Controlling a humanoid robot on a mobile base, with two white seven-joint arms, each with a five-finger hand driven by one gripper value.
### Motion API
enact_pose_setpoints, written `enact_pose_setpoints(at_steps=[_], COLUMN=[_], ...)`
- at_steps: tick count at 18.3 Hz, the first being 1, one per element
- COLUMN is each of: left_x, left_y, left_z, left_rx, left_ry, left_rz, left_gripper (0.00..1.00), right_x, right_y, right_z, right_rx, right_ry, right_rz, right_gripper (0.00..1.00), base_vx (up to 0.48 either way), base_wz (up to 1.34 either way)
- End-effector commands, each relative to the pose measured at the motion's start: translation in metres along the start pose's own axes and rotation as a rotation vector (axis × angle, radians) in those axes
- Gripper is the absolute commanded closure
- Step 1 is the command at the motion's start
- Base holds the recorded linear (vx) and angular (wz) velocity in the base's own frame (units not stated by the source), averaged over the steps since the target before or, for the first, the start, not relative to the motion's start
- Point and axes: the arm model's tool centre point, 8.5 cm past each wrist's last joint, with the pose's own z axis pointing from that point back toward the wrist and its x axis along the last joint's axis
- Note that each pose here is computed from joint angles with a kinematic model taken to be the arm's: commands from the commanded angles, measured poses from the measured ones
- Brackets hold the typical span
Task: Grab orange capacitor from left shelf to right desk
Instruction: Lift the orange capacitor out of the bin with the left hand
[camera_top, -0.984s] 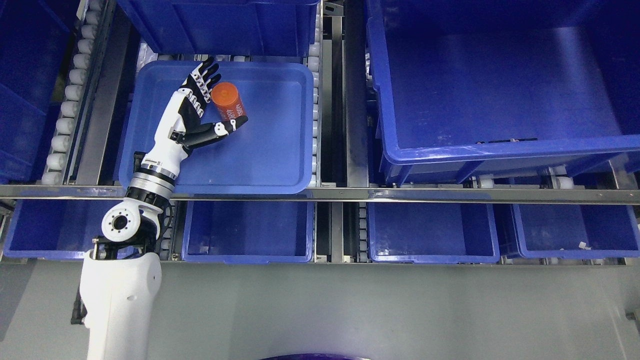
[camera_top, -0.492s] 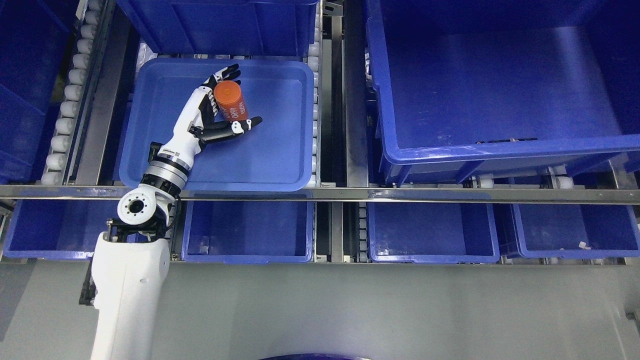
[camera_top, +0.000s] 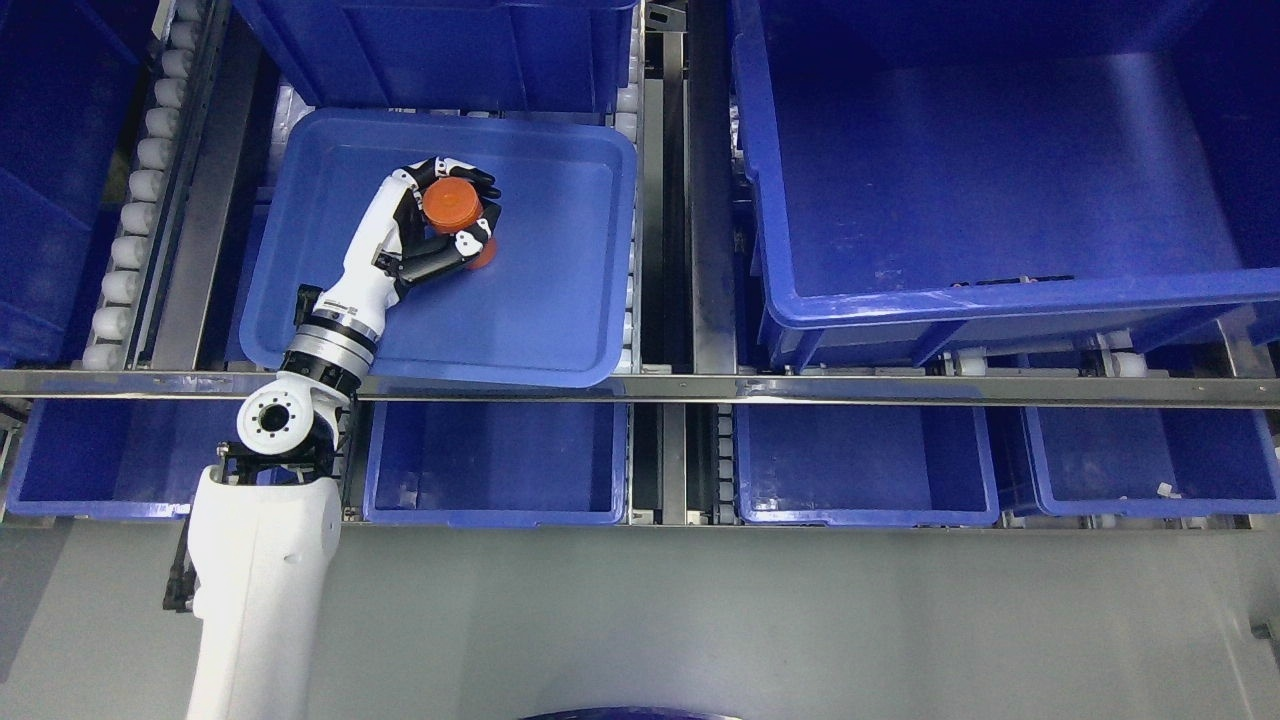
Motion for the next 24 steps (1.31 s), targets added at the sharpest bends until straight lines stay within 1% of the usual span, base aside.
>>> enact_pose_setpoints(at_steps=[1,3,7,8,13,16,24], left_x=[0.000,0.013,0.078,0.084,0.092,0.084,0.085], left_y=[0.015,0.016,0.018,0.018,0.021,0.020,0.012], left_z=[0.003,0.000,-0.001,0.000,0.008,0.014,0.013], left_rx=[0.061,0.062,0.046,0.045,0.070,0.073,0.054], left_ry=[-0.034,-0.081,-0.335,-0.363,-0.448,-0.433,-0.445], left_rz=[0.079,0.112,0.237,0.246,0.208,0.210,0.207], left_gripper=[1.00,1.00,1.00,0.99,0.98,0.98,0.98], right_x=[0.013,0.013,0.013,0.013,0.013,0.013,0.013], right_y=[-0.011,-0.011,-0.011,-0.011,-0.011,-0.011,-0.011], right_z=[0.000,0.000,0.000,0.000,0.000,0.000,0.000], right_rx=[-0.017,-0.017,-0.017,-0.017,-0.017,-0.017,-0.017], right_ry=[-0.036,-0.036,-0.036,-0.036,-0.036,-0.036,-0.036], right_rz=[-0.010,-0.010,-0.010,-0.010,-0.010,-0.010,-0.010], right_gripper=[0.00,0.00,0.00,0.00,0.00,0.00,0.00], base_vx=[0.000,0.000,0.000,0.000,0.000,-0.023,-0.114], base_wz=[0.00,0.00,0.00,0.00,0.00,0.00,-0.03])
